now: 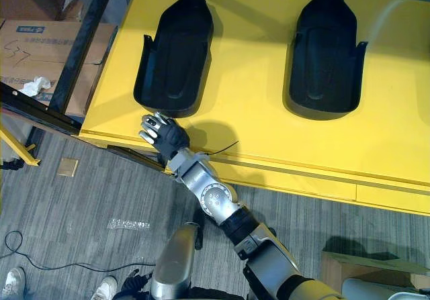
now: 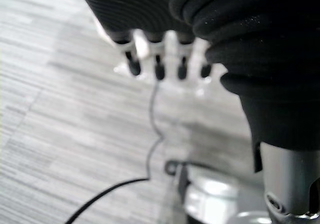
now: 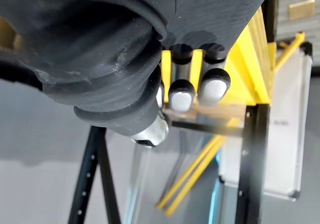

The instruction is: Walk over and take plastic housings, then place them on the shelf

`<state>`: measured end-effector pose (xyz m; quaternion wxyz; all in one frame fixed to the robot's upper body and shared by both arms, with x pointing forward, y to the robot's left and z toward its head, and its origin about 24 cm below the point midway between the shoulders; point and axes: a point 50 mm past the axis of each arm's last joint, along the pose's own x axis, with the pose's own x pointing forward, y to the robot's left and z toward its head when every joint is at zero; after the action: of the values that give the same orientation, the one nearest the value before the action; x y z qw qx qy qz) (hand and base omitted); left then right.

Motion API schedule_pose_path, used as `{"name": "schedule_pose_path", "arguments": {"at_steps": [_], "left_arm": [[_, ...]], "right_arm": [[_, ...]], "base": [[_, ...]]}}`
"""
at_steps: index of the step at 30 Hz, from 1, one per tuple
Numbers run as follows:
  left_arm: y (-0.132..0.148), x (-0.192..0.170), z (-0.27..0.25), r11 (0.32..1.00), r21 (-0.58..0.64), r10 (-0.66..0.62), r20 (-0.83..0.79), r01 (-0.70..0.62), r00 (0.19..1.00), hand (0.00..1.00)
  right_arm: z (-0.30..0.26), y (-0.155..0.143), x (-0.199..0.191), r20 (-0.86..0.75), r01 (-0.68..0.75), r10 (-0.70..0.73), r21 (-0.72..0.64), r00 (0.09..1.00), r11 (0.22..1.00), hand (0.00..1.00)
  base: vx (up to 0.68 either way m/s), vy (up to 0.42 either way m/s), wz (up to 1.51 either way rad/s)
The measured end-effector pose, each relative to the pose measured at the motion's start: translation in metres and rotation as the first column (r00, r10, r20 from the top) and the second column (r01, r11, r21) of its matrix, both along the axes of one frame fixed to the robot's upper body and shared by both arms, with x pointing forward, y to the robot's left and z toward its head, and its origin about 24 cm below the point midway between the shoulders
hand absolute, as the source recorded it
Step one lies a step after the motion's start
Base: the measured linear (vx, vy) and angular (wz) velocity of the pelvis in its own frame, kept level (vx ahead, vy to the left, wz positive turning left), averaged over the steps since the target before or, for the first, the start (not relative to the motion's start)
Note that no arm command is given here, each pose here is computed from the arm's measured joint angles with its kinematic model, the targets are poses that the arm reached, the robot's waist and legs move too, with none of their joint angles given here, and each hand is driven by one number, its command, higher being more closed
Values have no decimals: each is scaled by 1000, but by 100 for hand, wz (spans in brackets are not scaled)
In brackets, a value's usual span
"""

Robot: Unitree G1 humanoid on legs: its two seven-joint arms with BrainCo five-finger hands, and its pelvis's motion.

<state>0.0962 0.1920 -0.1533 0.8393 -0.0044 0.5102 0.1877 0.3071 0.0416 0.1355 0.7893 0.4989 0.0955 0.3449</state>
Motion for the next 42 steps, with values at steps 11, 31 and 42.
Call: {"name": "schedule_pose_path", "arguments": {"at_steps": [11,31,42], "left_arm": [[0,0,-2,1000,-9,-8,-16,8,1000,0],[2,2,-2,999,-36,-2,-2,2,1000,0],[24,-31,-4,995,21,99,-36,-98,994,0]], "right_arm": [[6,-30,37,-71,155,-150,76,986,985,100],[14,-22,30,106,147,-143,-37,984,988,100],[15,-34,-38,428,93,40,-286,903,954,0]], "base": [[-21,4,1],[12,-1,-1],[87,6,-27]]}}
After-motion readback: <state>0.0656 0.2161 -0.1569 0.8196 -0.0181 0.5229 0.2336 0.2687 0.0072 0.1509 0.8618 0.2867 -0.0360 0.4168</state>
